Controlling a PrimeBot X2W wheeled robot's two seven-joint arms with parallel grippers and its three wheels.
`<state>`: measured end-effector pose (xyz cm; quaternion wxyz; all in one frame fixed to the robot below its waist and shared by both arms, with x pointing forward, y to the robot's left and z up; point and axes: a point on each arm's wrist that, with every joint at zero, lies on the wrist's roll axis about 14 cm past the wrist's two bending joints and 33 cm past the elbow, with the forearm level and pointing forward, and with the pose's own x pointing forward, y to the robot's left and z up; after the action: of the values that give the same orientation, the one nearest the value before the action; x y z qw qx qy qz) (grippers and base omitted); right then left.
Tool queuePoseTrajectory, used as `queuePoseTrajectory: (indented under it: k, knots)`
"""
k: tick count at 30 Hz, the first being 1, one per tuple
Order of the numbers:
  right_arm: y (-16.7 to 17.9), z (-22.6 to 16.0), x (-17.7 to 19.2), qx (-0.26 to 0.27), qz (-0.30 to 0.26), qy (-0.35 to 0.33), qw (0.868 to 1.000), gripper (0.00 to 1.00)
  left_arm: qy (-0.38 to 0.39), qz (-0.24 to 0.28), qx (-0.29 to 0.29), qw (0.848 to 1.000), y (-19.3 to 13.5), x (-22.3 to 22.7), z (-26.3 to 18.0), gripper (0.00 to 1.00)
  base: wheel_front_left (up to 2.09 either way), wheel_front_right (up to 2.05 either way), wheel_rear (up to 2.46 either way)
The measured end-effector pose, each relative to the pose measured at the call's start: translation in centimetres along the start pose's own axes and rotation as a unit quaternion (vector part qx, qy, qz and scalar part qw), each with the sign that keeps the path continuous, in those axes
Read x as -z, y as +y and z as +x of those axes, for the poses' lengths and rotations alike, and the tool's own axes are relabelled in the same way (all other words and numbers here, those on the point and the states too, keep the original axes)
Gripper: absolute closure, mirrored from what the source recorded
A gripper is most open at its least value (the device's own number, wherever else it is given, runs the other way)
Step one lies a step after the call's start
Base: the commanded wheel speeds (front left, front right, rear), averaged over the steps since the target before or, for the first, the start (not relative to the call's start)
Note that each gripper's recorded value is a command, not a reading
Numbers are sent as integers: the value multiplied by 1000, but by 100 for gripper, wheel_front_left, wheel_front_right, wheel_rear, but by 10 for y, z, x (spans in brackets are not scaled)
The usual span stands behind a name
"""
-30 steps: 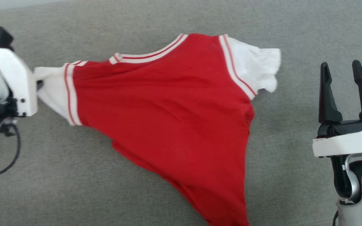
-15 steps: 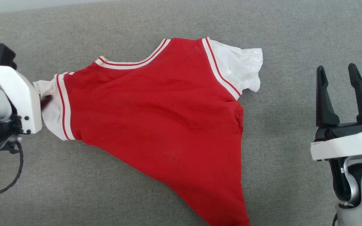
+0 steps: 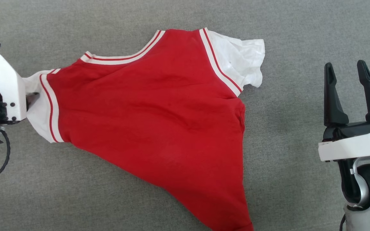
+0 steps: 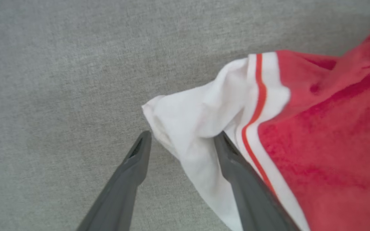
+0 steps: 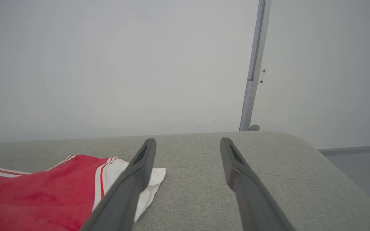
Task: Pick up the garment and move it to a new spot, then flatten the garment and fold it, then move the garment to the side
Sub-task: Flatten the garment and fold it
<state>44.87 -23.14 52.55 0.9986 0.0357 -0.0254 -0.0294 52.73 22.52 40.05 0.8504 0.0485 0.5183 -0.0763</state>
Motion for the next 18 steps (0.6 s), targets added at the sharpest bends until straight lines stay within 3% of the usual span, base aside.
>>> queuePoseTrajectory:
  k: [7,8,9,18]
  knots:
    - [3,5,11,-9,-5,22,1000,0,28,-9,-7,1000,6,9,16,0,0,0,0]
    - [5,7,13,-13,-6,28,1000,0,30,-10,-4,999,6,10,18,74,0,0,0]
    - [7,9,15,-17,-8,33,999,0,32,-13,-1,999,5,10,20,100,0,0,0]
    - [23,32,48,-62,-9,119,991,0,26,-14,13,999,0,6,26,100,0,0,0]
